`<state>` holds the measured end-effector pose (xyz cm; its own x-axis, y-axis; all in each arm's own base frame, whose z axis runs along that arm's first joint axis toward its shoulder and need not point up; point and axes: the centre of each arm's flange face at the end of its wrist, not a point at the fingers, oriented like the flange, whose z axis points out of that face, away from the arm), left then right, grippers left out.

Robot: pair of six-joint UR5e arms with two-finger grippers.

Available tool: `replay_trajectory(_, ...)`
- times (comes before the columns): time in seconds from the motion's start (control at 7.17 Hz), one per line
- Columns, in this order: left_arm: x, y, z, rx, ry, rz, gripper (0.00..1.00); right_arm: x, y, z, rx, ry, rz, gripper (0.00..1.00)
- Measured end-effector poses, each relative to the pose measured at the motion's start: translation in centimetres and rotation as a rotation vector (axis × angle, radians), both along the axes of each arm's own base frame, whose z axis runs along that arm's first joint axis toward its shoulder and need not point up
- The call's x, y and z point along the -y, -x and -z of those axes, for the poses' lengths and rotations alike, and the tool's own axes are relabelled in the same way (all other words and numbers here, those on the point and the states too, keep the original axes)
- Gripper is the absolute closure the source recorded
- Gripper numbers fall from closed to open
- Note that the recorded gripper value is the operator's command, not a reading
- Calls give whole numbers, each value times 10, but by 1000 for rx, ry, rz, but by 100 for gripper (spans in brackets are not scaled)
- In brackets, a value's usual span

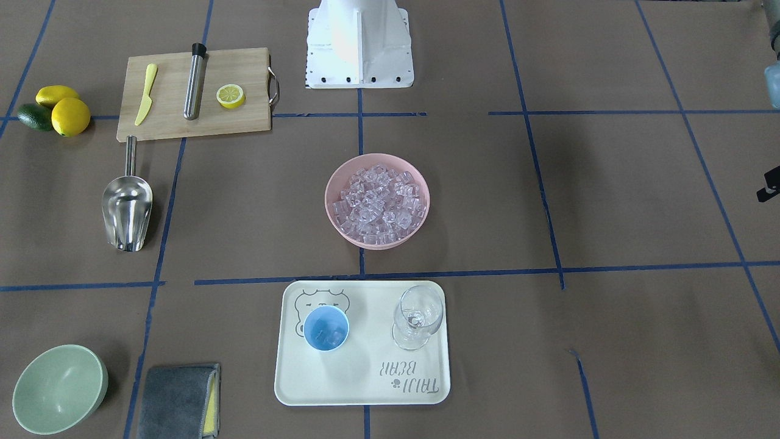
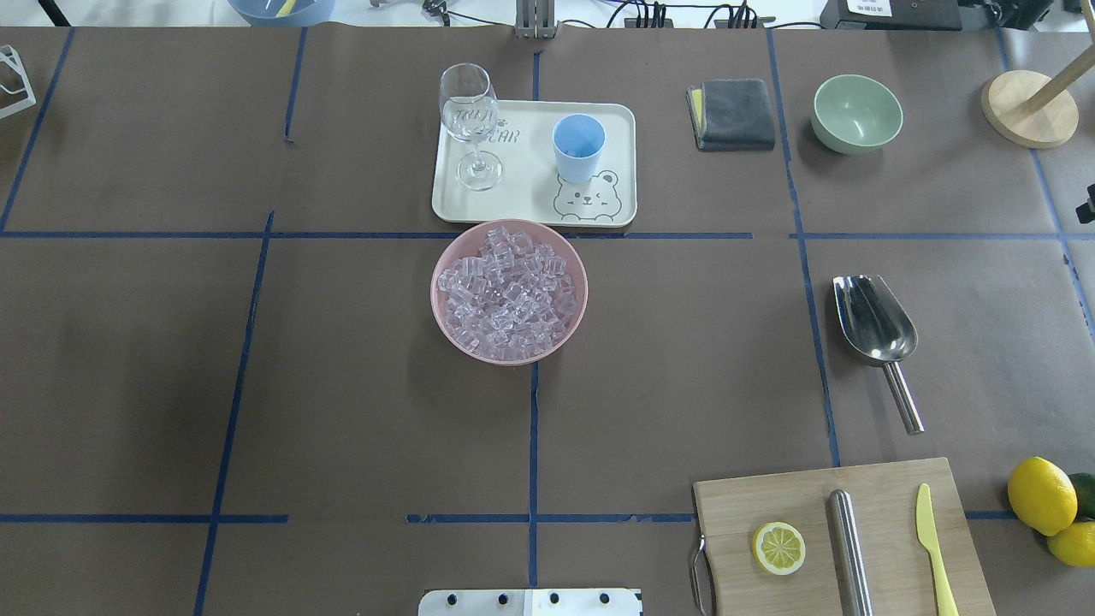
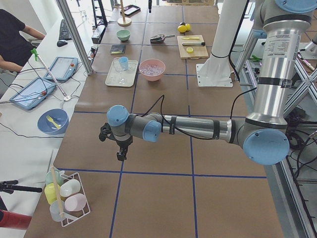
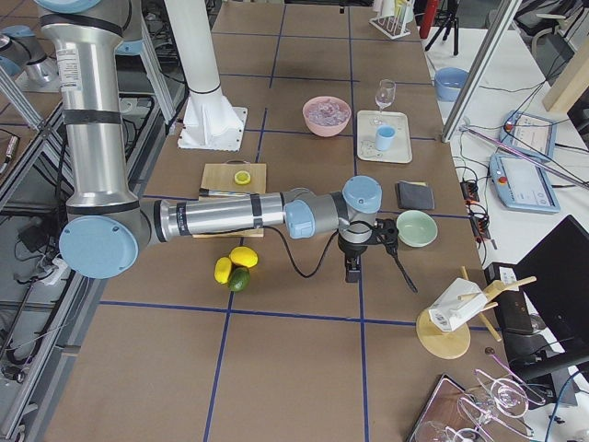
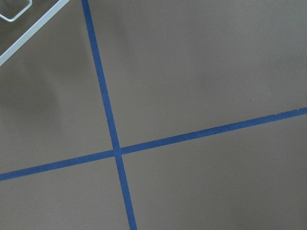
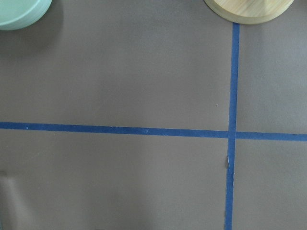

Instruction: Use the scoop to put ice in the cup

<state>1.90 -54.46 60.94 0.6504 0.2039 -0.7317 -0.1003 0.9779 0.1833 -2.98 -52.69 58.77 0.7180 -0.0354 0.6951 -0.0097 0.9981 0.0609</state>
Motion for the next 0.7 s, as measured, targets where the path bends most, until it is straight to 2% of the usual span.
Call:
replay_trajectory(0.28,-11,20,0,-66,20,25,0,-13,-9,-16,7,-7,26,0)
replay_trajectory(0.42,-17,29,-5,-70,29,38,0,-21,-10,-23,4,-8,39,0)
replay_trajectory(0.7,-27,54,-13,-28,-12,34,0,-25,-15,-27,3,-11,44,0)
